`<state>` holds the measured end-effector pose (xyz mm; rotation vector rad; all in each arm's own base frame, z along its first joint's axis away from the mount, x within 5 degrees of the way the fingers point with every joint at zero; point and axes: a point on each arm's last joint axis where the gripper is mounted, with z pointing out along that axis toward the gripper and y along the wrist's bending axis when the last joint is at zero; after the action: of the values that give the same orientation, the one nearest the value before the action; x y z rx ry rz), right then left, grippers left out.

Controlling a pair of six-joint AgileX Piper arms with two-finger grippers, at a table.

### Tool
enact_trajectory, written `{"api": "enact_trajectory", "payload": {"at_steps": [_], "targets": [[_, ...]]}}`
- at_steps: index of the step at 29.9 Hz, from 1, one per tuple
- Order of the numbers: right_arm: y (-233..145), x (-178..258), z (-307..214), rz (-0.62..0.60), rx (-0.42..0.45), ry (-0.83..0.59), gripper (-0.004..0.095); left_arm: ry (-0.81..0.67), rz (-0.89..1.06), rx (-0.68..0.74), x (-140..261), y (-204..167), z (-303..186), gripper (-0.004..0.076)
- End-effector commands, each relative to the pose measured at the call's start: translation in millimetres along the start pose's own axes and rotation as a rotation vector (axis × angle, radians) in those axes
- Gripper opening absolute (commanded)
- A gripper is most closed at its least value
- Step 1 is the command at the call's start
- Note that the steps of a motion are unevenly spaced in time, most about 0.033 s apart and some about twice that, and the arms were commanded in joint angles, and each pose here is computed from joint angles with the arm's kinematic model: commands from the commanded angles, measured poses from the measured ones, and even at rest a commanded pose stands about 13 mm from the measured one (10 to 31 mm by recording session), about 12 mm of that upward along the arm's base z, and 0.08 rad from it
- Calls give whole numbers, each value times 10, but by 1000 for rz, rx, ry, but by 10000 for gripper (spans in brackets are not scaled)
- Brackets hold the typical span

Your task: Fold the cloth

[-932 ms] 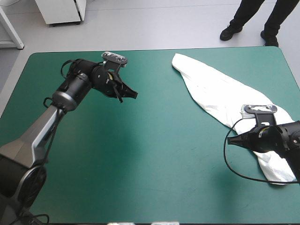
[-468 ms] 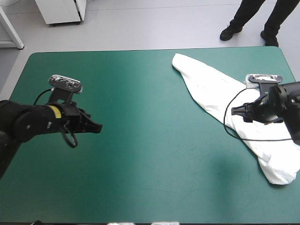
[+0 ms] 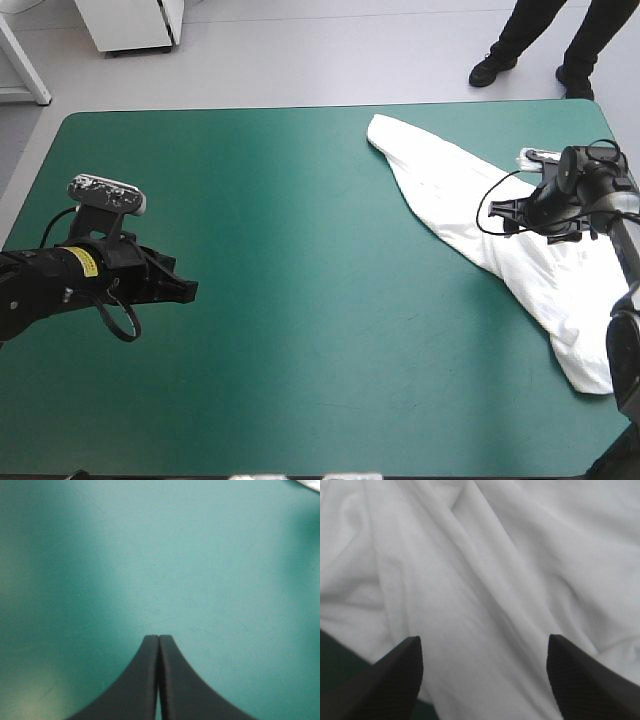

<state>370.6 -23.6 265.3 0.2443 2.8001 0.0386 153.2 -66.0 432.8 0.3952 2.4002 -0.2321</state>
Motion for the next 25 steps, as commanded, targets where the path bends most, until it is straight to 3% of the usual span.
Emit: {"api": "enact_trajectory", "payload": {"at_steps": [1, 11, 13, 14, 17, 18, 25], "targets": [[-27, -205, -25, -21, 20, -92, 662, -28, -13, 25, -11, -29, -89, -10], [5, -354, 568, -5, 6, 18, 651, -27, -13, 26, -11, -31, -89, -10], [30, -314, 681, -12, 9, 71, 563, -28, -12, 22, -11, -27, -89, -10], [49, -287, 749, -21, 13, 104, 470, -28, -10, 15, -12, -20, -88, -10], [153, -212, 889, -63, 16, 179, 74, -29, -7, 5, -12, -11, -88, -10], [200, -200, 912, -76, 14, 187, -14, -29, -7, 6, -12, -12, -88, -10], [629, -130, 835, -195, -11, 169, -17, -29, -7, 6, -12, -12, -88, -10]]}}
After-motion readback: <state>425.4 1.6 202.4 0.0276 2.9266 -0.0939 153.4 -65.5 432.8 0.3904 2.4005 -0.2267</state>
